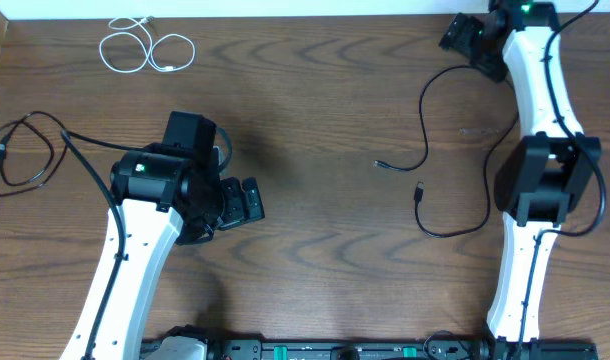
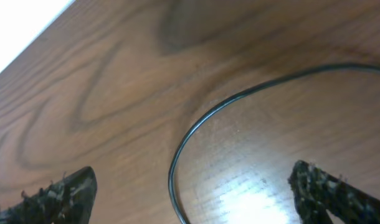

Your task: Untangle cables

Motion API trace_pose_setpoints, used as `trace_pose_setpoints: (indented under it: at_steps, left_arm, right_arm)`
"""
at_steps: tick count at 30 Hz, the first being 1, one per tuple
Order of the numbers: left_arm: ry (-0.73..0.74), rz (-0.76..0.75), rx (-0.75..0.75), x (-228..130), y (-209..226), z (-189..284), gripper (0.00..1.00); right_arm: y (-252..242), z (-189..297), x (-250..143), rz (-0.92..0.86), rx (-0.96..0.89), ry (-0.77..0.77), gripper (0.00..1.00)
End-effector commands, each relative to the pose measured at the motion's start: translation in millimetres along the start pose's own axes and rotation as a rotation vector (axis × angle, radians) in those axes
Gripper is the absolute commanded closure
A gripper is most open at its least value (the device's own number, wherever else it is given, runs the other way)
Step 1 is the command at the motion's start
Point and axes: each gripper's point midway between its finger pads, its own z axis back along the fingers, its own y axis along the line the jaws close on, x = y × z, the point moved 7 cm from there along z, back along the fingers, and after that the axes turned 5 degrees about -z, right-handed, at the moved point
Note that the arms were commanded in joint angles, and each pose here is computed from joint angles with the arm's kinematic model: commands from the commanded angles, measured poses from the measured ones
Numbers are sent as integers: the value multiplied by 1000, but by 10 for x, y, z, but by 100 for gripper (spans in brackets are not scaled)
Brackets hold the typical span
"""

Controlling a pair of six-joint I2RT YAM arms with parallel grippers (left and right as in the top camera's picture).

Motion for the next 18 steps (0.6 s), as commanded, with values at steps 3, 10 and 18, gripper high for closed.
trace_pose_setpoints:
  at_steps: [3,10,18]
  left_arm:
    - [-2,-4,13,2,8,3,0]
    - [-2,-4,13,2,8,3,0]
    - [-2,-4,13,2,8,3,0]
  right_arm:
    - [-22,-383,-76,-149,-9,29,15]
    - [-52,-623,-32,-177,7,4,24]
    - [-101,-709,14,-176,-31,-49,26]
